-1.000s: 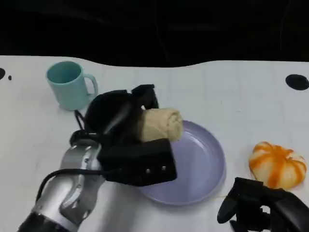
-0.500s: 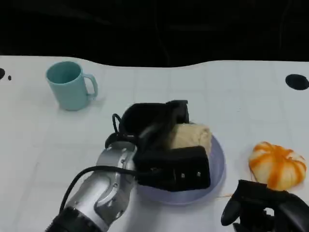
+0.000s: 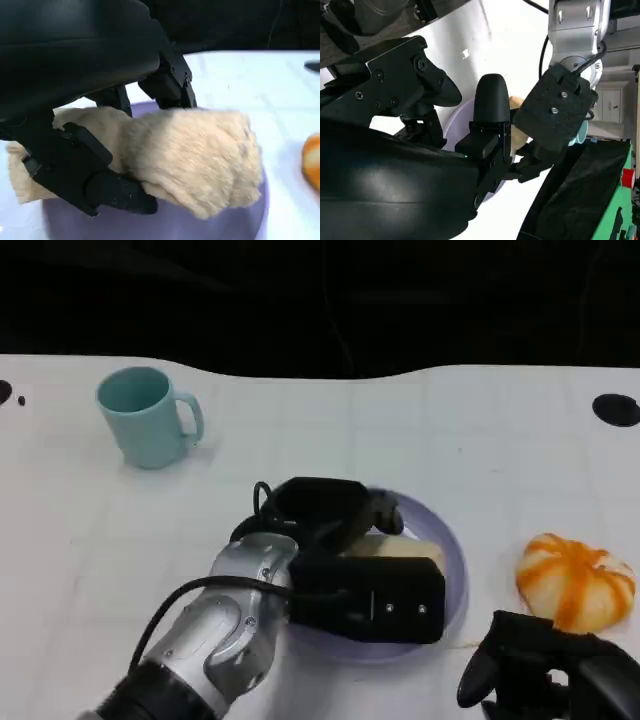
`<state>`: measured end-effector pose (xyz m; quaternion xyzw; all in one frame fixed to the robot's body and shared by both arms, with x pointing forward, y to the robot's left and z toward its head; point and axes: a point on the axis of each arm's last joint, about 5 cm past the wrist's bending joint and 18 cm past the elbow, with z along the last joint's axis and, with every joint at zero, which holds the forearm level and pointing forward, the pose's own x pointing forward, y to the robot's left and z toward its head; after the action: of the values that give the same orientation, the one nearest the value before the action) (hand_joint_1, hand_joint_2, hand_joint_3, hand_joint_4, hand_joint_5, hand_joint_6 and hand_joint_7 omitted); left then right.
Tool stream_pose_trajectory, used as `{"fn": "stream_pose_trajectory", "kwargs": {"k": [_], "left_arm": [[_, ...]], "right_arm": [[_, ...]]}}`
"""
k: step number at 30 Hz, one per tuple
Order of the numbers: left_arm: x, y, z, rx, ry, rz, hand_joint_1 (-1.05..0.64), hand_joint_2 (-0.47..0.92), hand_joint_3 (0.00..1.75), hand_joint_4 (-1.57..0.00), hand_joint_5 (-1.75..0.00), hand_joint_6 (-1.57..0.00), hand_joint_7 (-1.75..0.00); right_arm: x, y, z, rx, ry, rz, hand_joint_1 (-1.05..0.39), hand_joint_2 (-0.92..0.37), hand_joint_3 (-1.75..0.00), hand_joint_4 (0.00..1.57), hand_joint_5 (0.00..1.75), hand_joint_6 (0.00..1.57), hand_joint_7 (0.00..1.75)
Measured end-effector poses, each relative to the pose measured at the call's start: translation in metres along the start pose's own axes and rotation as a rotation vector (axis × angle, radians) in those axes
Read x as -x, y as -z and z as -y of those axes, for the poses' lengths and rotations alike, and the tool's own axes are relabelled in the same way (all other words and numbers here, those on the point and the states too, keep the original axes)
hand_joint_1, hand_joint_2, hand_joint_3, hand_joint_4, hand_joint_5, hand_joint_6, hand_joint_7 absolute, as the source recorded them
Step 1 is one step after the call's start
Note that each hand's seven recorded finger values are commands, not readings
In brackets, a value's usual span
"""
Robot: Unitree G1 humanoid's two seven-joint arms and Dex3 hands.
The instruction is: Grasp the towel on the left side of the plate with the left hand and place it into the plate.
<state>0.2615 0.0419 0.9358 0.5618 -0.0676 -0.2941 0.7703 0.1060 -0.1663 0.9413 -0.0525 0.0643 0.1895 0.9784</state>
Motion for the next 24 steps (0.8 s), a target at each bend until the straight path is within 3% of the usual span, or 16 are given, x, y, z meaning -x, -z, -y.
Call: {"fn": "stream_pose_trajectory", "kwargs": {"k": [3,9,17,24], "left_arm": [[0.002,0.001,-0.006,-0.041,0.025,0.005,-0.82,0.92,0.13,-0.22,-0.12,-0.16,0.00],[0.010,-0.001,-0.017,-0.072,0.023,0.031,-0.88,0.92,0.17,-0.17,-0.09,-0.10,0.00],[0.030,0.004,-0.035,-0.019,-0.020,0.082,-0.83,0.92,0.22,-0.20,-0.13,-0.12,-0.02],[0.061,0.020,-0.053,0.150,-0.079,0.128,-0.51,0.92,0.25,-0.55,-0.35,-0.36,-0.12]], "right_arm": [[0.000,0.000,0.0000,0.001,0.000,0.002,-0.06,-0.61,-1.07,0.73,1.75,0.63,1.46],[0.001,-0.001,-0.0002,0.003,-0.003,-0.004,-0.05,-0.62,-1.07,0.73,1.75,0.63,1.46],[0.001,-0.001,-0.0002,0.002,-0.003,-0.009,-0.05,-0.61,-1.07,0.73,1.75,0.63,1.46],[0.001,-0.002,0.0001,0.006,-0.006,-0.005,-0.04,-0.61,-1.09,0.74,1.75,0.63,1.46]]}}
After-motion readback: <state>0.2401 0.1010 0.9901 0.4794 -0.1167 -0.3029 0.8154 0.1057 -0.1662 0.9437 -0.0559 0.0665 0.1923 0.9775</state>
